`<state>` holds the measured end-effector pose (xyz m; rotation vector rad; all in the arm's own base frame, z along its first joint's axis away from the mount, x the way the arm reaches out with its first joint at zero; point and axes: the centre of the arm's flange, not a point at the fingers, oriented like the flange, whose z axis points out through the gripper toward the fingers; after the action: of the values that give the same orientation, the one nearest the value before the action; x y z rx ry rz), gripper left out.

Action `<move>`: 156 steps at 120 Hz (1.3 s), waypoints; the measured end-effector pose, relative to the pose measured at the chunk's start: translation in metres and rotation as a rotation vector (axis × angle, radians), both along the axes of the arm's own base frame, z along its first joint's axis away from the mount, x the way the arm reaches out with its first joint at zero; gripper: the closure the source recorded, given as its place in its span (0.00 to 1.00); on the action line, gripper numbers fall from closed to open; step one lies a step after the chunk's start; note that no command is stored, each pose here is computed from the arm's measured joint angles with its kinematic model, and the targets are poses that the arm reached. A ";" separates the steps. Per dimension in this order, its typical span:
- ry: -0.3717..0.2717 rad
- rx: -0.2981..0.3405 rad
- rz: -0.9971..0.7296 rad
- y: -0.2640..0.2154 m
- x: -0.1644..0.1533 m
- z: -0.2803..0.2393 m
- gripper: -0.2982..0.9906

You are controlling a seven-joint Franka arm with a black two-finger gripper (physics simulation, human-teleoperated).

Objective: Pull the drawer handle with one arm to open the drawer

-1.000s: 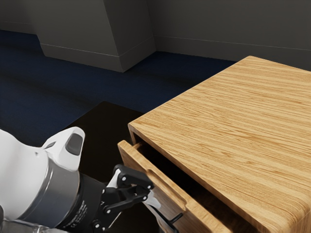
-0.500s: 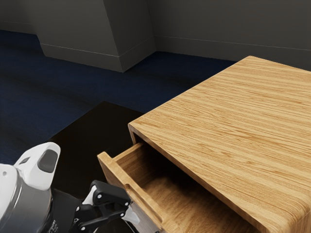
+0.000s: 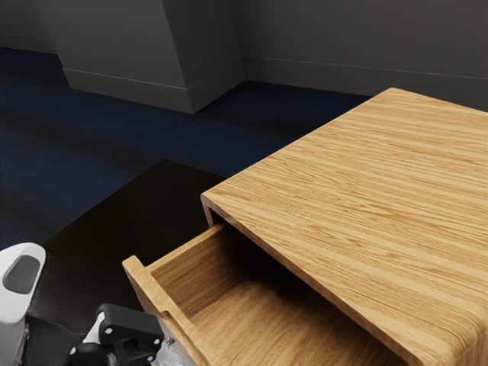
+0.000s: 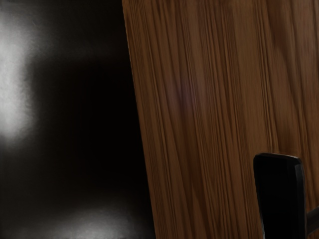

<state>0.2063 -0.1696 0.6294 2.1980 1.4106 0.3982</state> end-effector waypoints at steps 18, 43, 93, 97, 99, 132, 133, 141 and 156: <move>-0.001 -0.001 0.000 0.012 -0.008 0.001 0.24; 0.000 0.016 -0.007 0.011 -0.018 0.000 0.24; 0.005 0.036 -0.013 0.019 -0.037 0.000 0.24; 0.006 0.037 -0.013 0.018 -0.037 0.000 0.24; 0.007 0.038 -0.012 0.018 -0.038 0.000 0.24; 0.015 0.040 -0.027 0.017 -0.051 0.001 0.24; 0.015 0.041 -0.028 0.016 -0.051 0.001 0.24; 0.019 0.043 -0.036 0.014 -0.054 0.000 0.24; 0.022 0.047 -0.043 0.010 -0.059 0.000 0.24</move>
<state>0.1477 -0.1599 0.6298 2.2732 1.3753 0.3975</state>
